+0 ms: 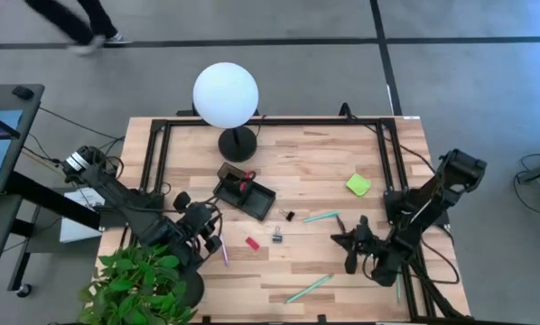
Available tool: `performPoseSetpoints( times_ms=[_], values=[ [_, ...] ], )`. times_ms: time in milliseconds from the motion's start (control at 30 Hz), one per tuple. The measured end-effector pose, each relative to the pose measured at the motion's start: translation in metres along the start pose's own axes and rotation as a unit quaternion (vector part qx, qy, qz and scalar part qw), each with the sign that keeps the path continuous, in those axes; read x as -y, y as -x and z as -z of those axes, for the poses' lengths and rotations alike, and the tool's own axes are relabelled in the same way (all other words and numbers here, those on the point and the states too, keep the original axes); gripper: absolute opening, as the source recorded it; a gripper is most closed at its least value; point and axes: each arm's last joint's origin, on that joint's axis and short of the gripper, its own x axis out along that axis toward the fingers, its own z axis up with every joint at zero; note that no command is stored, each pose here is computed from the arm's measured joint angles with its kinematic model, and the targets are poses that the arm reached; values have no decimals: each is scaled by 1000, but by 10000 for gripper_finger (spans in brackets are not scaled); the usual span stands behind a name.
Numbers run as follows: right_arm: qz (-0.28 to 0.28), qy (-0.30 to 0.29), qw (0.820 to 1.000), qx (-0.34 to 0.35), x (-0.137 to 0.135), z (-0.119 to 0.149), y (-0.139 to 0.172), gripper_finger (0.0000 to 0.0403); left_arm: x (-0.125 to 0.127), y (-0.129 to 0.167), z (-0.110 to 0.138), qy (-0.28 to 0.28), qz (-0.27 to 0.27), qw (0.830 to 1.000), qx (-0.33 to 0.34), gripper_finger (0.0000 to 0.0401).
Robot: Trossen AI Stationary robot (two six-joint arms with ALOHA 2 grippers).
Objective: Pick and place office supplies into organizer
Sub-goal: Put the brown pen into the black desk organizer
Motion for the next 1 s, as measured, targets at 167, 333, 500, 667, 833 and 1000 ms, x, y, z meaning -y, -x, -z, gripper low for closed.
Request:
performPoseSetpoints(
  times_ms=[167, 333, 500, 667, 833, 1000],
  values=[
    [-14, 3, 998, -69, 0, 13, -1, 0, -3, -4, 9, -1, -8, 1000, -1, 86],
    [-36, 34, 991, -123, -1, 15, -3, 0, -4, -7, 6, -2, -19, 1000, 20, 86],
    [-30, 66, 990, -117, 0, 4, -13, 3, -4, -7, 5, -2, -21, 999, 24, 86],
    [-29, 46, 987, -150, 5, -7, -13, 4, -4, -6, 6, -2, -18, 1000, 19, 86],
    [-45, 70, 975, -208, 9, -10, -8, 2, -3, -6, 6, 0, -16, 1000, 19, 86],
    [-61, 63, 965, -245, 12, -18, -10, 22, -4, -6, 6, 0, -17, 1000, 23, 86]
  ],
)
